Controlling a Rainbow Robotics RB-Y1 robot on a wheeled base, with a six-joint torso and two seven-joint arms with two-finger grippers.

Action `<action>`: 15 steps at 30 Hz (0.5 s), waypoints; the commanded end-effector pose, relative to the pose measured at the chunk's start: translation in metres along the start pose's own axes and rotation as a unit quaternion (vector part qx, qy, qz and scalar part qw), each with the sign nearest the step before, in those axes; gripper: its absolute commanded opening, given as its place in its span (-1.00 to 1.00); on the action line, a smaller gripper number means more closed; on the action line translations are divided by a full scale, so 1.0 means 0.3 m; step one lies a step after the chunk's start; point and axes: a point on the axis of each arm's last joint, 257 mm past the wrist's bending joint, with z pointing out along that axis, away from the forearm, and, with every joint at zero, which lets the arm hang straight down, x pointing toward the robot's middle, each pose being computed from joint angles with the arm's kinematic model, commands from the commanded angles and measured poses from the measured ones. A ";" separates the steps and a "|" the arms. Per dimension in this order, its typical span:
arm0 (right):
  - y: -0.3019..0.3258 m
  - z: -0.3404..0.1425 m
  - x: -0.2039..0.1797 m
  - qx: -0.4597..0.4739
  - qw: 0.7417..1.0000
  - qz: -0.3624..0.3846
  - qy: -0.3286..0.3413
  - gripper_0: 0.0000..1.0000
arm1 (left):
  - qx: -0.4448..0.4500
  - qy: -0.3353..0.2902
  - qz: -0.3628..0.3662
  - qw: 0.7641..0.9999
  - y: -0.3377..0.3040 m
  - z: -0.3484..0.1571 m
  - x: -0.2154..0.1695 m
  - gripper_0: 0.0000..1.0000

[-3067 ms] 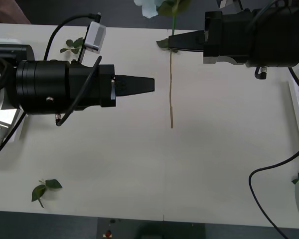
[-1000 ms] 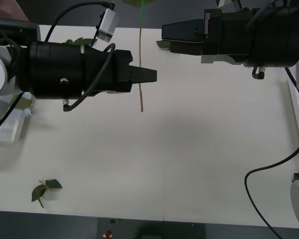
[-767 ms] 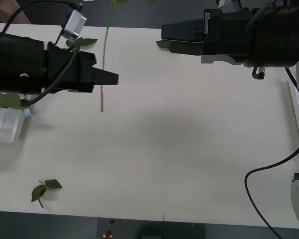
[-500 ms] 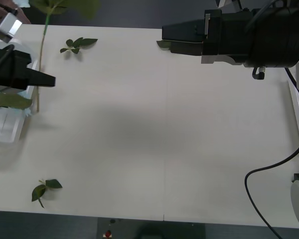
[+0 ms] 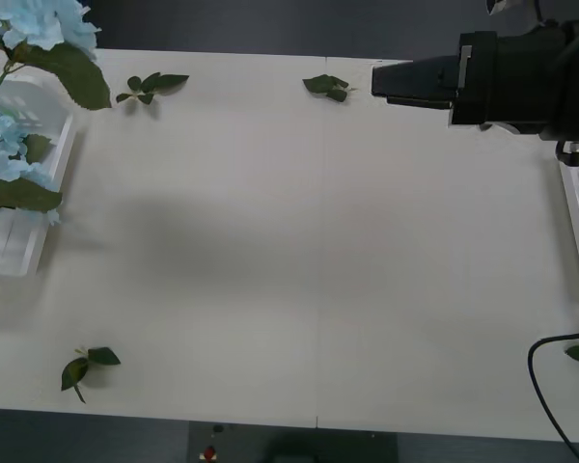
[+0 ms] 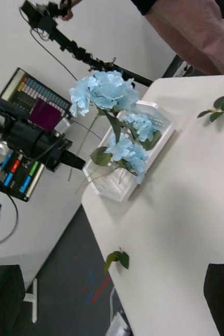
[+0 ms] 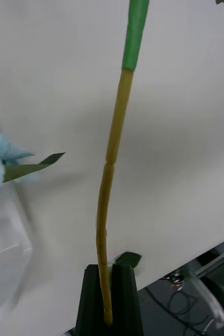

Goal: Put the red flowers into the right box and the blue flowers into the left box

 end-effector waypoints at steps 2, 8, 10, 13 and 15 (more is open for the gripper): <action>-0.029 -0.107 0.009 0.018 0.995 -0.096 0.016 1.00 | -0.088 0.035 0.040 0.995 0.205 -0.087 0.071 -1.00; -0.100 -0.216 0.042 0.029 0.989 -0.138 0.039 1.00 | -0.172 0.050 0.040 0.983 0.405 -0.144 0.143 -1.00; -0.134 -0.257 0.055 0.032 0.986 -0.154 0.047 1.00 | -0.206 0.057 0.037 0.976 0.472 -0.169 0.174 -1.00; -0.176 -0.305 0.066 0.035 0.983 -0.174 0.056 1.00 | -0.229 0.068 0.029 0.971 0.521 -0.184 0.213 -1.00; -0.206 -0.339 0.077 0.038 0.980 -0.186 0.062 1.00 | -0.231 0.065 0.011 0.971 0.548 -0.189 0.230 -1.00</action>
